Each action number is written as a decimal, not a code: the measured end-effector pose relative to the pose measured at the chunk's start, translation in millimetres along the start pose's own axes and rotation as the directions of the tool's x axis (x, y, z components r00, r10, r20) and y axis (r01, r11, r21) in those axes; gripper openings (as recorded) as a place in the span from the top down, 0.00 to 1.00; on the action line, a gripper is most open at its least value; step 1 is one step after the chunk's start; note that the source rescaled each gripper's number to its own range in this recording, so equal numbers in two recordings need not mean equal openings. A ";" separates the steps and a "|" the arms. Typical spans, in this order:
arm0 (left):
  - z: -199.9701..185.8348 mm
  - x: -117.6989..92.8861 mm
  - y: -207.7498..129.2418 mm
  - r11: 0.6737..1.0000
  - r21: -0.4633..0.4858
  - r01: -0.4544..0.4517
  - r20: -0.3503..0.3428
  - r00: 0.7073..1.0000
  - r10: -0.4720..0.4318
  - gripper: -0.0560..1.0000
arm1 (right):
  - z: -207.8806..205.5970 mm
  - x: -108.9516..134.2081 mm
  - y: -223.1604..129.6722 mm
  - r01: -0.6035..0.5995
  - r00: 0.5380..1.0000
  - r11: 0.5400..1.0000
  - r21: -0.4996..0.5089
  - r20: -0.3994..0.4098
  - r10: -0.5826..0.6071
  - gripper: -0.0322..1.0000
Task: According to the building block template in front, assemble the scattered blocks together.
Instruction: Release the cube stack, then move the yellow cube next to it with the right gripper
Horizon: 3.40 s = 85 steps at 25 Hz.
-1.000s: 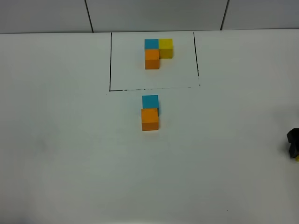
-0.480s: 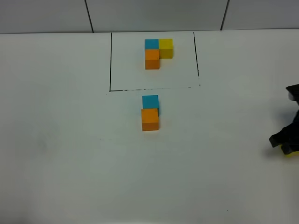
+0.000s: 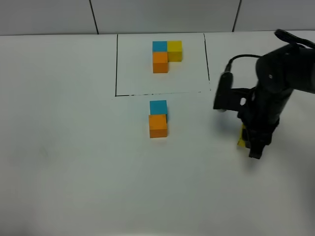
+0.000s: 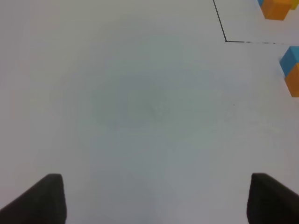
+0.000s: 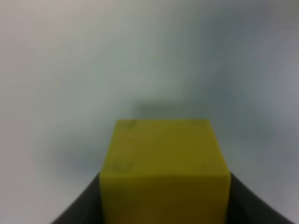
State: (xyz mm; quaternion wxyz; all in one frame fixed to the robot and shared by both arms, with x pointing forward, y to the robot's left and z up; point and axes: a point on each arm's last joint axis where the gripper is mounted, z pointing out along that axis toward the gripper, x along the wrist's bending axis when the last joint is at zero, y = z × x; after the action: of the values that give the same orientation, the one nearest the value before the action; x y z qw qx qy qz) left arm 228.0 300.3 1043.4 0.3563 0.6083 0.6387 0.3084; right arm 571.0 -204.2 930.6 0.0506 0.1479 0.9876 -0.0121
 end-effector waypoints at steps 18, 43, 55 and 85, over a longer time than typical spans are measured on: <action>0.0 0.0 0.0 1.000 0.000 -0.001 0.000 1.000 0.001 0.31 | 23.8 -24.3 94.6 0.263 0.964 0.962 -0.070 -0.029 -0.266 0.96; 0.0 0.0 0.0 1.000 0.000 -0.001 0.000 1.000 0.001 0.31 | 28.5 -15.9 122.4 0.299 0.954 0.943 -0.146 0.019 -0.300 0.96; 0.0 0.0 0.0 1.000 0.000 -0.001 0.000 1.000 0.001 0.31 | 28.8 -17.2 123.6 0.286 0.958 0.946 -0.154 0.034 -0.284 0.96; 0.0 0.0 0.0 1.000 0.000 0.003 0.000 1.000 -0.003 0.31 | 34.0 -23.0 137.5 0.288 0.957 0.946 -0.151 0.005 -0.291 0.96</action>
State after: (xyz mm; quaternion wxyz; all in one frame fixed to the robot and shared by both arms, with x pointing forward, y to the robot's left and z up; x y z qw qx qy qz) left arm 228.0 300.3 1043.4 0.3567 0.6075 0.6395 0.3079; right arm 636.5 -80.7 898.0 0.0508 -0.0029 0.9971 0.0562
